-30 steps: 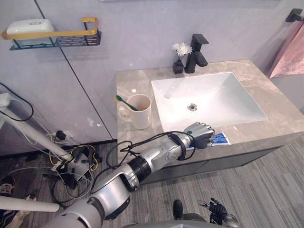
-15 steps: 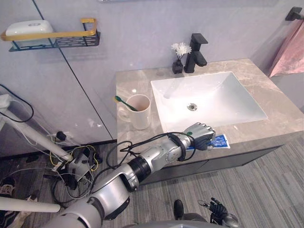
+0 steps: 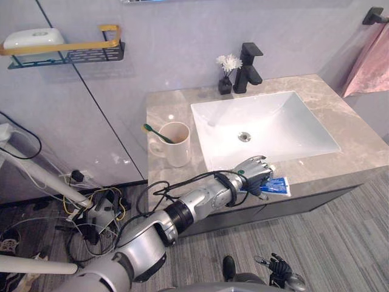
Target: Organize washtable
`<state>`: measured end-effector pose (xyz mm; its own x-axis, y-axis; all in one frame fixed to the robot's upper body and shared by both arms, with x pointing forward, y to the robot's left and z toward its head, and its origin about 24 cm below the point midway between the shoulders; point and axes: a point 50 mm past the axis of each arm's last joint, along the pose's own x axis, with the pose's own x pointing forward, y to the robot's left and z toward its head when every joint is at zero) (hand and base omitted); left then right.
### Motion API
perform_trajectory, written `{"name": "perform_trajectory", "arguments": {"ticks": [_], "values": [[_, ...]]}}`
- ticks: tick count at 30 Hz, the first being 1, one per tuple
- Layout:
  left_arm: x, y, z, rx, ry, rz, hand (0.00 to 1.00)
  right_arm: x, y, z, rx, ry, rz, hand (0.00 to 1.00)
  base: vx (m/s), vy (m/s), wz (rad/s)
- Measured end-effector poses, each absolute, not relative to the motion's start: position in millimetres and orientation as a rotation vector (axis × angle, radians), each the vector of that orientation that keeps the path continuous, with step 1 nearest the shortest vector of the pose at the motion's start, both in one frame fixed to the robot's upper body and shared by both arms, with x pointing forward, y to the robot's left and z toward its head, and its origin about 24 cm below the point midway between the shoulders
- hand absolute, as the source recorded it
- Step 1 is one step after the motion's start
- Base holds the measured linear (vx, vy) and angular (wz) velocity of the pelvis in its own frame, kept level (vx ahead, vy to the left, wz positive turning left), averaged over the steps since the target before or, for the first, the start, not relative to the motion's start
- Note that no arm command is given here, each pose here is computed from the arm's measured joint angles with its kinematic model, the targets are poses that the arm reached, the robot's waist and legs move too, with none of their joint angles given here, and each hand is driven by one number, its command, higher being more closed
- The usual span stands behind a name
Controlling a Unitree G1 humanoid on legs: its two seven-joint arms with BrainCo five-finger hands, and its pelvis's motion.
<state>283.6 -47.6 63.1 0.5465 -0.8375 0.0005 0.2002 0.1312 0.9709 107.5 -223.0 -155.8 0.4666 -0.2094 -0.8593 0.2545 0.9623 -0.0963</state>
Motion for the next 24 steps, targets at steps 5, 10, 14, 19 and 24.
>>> {"name": "perform_trajectory", "arguments": {"ticks": [5,10,14,19,24], "values": [[284,-47,62,1.229,-0.656,-0.831,0.00,108,-225,-155,0.045,1.046,-0.289,0.00,0.00,0.000,0.00],[289,-43,62,1.232,-0.635,-0.813,0.00,107,-225,-155,0.045,1.046,-0.289,0.00,0.00,-0.001,-0.01],[292,-41,64,1.232,-0.632,-0.792,0.00,107,-225,-156,0.046,1.047,-0.290,0.00,0.00,0.000,0.00],[295,-39,67,1.227,-0.627,-0.771,0.00,107,-225,-156,0.048,1.047,-0.292,0.00,0.01,0.003,-0.02],[299,-35,70,1.217,-0.613,-0.738,0.00,106,-225,-156,0.069,1.045,-0.309,0.00,0.00,0.000,-0.01]]}}
